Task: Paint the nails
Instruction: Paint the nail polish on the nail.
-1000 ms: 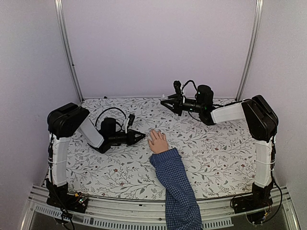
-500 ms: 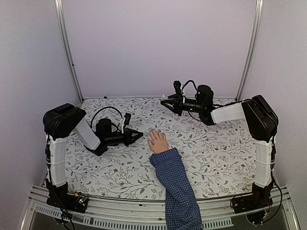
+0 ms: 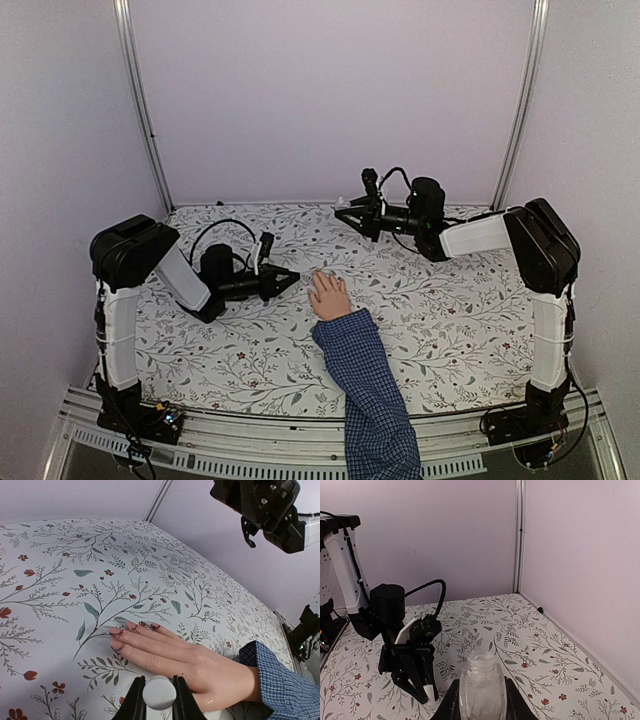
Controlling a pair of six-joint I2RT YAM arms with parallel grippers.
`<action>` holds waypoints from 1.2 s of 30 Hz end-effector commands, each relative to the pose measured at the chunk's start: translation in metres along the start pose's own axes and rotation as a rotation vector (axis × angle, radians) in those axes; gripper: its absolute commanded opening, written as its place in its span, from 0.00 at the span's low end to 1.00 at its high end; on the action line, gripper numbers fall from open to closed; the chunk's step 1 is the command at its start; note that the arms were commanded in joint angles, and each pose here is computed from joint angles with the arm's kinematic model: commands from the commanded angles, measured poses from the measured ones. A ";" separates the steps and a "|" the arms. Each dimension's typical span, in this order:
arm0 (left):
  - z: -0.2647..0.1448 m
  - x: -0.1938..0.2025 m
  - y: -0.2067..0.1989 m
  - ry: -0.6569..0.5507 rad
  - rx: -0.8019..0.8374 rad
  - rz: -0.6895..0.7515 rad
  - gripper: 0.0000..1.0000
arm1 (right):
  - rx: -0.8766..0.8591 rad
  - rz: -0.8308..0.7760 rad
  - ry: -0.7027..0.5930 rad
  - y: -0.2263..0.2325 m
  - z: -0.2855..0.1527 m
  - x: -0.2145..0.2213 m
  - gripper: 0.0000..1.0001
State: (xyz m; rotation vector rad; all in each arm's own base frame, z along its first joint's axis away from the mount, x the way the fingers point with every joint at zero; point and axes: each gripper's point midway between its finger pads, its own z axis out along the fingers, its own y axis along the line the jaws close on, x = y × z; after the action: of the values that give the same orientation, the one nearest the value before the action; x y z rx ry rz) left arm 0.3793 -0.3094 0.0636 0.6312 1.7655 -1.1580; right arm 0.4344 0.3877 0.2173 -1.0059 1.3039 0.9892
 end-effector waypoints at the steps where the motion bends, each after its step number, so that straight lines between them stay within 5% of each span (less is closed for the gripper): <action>1: 0.004 0.008 0.004 0.024 0.014 -0.021 0.00 | 0.002 0.000 0.002 0.000 0.000 0.006 0.00; 36: 0.013 0.025 0.001 0.082 0.012 -0.019 0.00 | 0.004 -0.002 0.003 -0.001 0.000 0.006 0.00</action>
State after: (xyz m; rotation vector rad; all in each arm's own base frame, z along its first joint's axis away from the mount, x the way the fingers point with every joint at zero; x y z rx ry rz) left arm 0.3779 -0.3164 0.0435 0.6415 1.8471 -1.1649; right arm 0.4343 0.3877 0.2172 -1.0061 1.3040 0.9890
